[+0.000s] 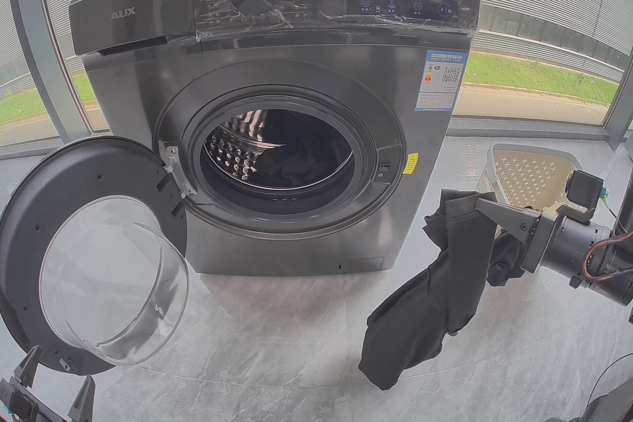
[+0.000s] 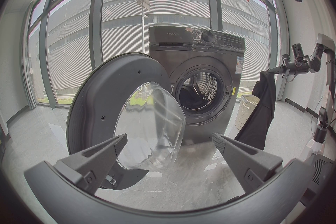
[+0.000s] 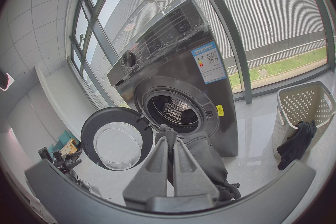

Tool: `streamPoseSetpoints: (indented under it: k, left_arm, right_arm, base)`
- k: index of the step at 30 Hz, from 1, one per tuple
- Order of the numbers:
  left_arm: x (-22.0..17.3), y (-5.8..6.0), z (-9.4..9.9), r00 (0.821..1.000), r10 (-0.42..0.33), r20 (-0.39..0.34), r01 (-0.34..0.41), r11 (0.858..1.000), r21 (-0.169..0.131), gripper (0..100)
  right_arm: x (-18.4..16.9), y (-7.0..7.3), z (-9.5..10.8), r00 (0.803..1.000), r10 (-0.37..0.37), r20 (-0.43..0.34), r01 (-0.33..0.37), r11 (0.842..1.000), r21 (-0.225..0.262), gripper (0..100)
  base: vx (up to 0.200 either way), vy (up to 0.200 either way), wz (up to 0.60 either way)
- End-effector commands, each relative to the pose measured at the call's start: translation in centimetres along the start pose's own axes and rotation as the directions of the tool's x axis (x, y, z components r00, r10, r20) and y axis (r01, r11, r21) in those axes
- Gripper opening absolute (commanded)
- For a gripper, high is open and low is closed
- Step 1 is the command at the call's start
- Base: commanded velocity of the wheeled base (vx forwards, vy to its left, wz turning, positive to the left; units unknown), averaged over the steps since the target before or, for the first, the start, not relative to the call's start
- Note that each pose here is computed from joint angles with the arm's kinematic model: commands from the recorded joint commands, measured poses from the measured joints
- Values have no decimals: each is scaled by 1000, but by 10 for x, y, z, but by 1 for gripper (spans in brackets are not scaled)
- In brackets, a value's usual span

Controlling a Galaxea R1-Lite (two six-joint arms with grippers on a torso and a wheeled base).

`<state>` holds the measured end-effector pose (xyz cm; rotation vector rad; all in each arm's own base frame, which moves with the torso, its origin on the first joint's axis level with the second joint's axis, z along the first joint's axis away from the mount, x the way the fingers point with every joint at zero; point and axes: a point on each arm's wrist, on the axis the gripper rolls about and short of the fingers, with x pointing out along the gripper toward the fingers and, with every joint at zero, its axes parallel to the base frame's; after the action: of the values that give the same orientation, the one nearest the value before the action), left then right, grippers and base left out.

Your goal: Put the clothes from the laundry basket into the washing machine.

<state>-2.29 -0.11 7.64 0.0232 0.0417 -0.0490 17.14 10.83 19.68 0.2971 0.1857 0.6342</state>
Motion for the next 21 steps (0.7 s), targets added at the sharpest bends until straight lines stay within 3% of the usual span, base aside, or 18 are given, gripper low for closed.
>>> streamPoseSetpoints:
  k: [1, 6, 15, 17, 21]
  left_arm:
    - [0, 0, -5, 1000, 1, -1, -1, 1000, 0, 100]
    - [0, 0, -5, 1000, -1, -1, 1, 1000, 0, 100]
    - [0, 0, -5, 1000, -7, 1, 7, 999, 40, 100]
    - [0, 0, -5, 1000, -5, 1, 5, 1000, 28, 100]
    - [0, 0, -5, 1000, -7, 1, 7, 999, 34, 100]
  right_arm:
    - [0, -3, 1, 1000, -14, 4, 14, 1000, 2, 0]
    - [0, -2, 1, 1000, -7, 3, 7, 1000, 6, 0]
    - [2, 4, -4, 998, 52, -30, -53, 999, -9, 0]
    - [2, 4, -5, 998, 56, -35, -57, 998, -24, 0]
    - [2, 5, -6, 998, 55, -36, -57, 997, -60, 0]
  base:
    - [0, 0, 600]
    - [0, 0, 600]
    - [0, 0, 0]
    - [0, 0, 0]
    - [0, 0, 0]
